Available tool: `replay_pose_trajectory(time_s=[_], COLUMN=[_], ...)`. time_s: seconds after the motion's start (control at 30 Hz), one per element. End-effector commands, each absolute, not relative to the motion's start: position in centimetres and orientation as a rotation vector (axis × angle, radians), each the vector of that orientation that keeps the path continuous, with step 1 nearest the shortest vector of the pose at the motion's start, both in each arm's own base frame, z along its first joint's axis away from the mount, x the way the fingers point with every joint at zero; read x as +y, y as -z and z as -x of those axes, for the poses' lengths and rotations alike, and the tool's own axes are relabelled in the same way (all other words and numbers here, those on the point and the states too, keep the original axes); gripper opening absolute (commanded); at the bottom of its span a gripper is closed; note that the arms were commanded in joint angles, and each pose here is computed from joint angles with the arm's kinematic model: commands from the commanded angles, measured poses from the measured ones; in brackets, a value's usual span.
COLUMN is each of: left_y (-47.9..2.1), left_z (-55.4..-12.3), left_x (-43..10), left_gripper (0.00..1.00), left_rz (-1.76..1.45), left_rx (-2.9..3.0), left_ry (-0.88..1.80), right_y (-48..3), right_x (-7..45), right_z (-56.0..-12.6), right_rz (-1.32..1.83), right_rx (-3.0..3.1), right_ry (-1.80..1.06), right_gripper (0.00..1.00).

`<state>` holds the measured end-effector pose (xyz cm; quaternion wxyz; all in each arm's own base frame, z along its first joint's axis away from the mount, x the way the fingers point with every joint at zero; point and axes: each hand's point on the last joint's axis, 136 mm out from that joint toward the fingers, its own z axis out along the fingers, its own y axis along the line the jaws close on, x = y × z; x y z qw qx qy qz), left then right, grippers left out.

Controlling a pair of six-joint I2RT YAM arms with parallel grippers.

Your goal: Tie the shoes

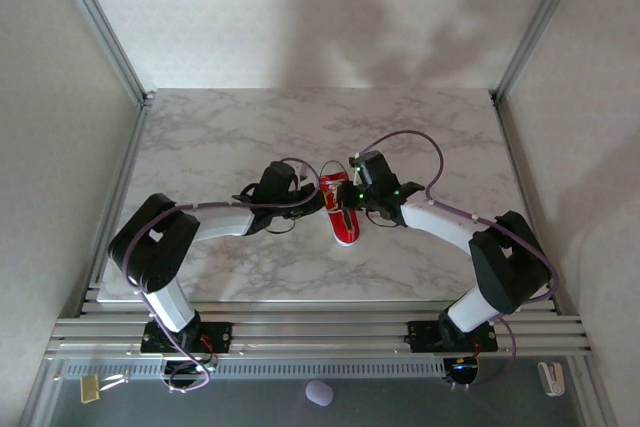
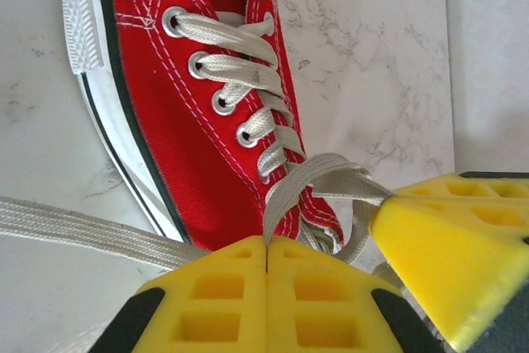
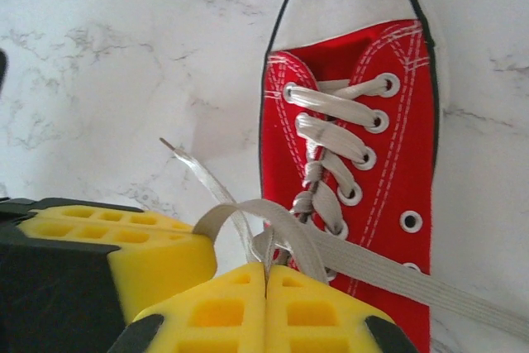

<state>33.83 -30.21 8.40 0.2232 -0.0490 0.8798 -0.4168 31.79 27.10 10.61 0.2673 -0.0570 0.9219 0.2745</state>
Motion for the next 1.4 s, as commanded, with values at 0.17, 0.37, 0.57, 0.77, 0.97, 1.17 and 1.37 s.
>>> replay_pose_trajectory(time_s=[0.17,0.37,0.57,0.77,0.97,1.17,1.37], left_y=[-7.7,-7.1,-6.5,-5.8,-5.2,-5.3,-4.3], left_z=[-34.5,-34.6,-33.7,-32.8,-31.8,-30.7,-29.8], left_x=[-29.8,-29.5,-29.0,-28.3,-28.0,-28.5,-29.8], left_gripper=[0.01,0.01,0.01,0.01,0.00,0.00,0.00], left_rz=[0.212,0.241,0.260,0.287,0.321,0.330,0.355], left_rx=[2.453,2.476,2.501,2.523,2.537,2.543,2.554], left_ry=[1.110,1.078,1.072,1.058,1.075,1.084,1.135], right_y=[-11.6,-12.9,-13.0,-13.3,-12.9,-12.3,-12.1], right_x=[28.8,29.2,27.4,26.3,25.7,25.6,25.7], right_z=[-30.2,-29.2,-29.9,-30.3,-30.5,-30.4,-30.3], right_rz=[0.357,0.423,0.332,0.278,0.247,0.237,0.238], right_rx=[2.432,2.325,2.311,2.298,2.311,2.330,2.338], right_ry=[-0.892,-0.980,-0.882,-0.841,-0.809,-0.804,-0.811], right_gripper=[0.00,0.00,0.00,0.00,0.00,0.00,0.00])
